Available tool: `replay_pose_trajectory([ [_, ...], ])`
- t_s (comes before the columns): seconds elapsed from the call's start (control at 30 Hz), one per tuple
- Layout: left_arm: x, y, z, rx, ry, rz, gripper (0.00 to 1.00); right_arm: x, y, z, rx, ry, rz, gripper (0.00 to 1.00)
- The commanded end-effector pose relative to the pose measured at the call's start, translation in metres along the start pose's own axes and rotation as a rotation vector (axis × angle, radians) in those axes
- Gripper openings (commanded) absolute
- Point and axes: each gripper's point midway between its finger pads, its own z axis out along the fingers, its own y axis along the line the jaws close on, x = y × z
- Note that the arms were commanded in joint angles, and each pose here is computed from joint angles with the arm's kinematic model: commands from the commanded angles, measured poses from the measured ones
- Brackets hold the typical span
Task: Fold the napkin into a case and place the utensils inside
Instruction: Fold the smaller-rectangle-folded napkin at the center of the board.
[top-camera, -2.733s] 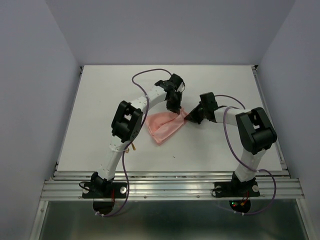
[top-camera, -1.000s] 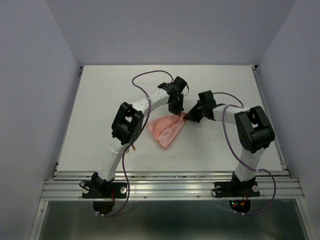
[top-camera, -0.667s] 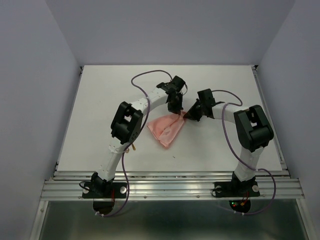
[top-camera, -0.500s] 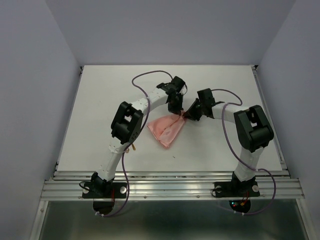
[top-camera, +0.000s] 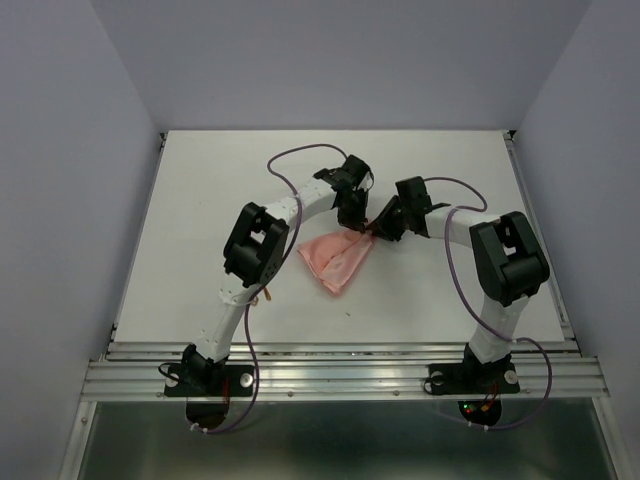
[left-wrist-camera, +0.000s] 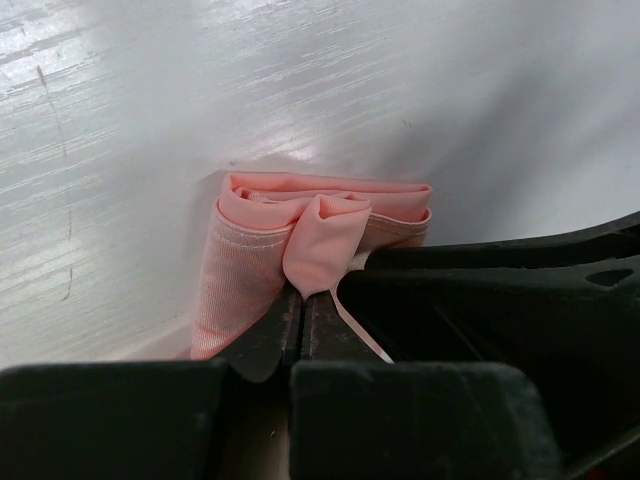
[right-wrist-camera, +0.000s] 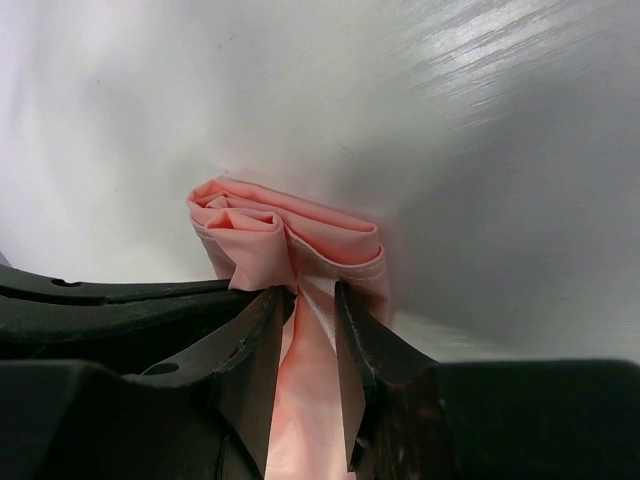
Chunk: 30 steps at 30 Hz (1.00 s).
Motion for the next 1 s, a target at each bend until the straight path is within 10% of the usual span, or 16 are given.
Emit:
replay_pose_trajectory([
  [0.0, 0.02, 0.019, 0.011, -0.048, 0.058, 0.021, 0.0, -0.016, 0.019, -0.009, -0.05, -0.052, 0.008, 0.34],
  [0.97, 0.025, 0.023, 0.013, -0.05, 0.065, 0.018, 0.0, -0.04, 0.042, -0.005, -0.108, -0.074, 0.072, 0.4],
])
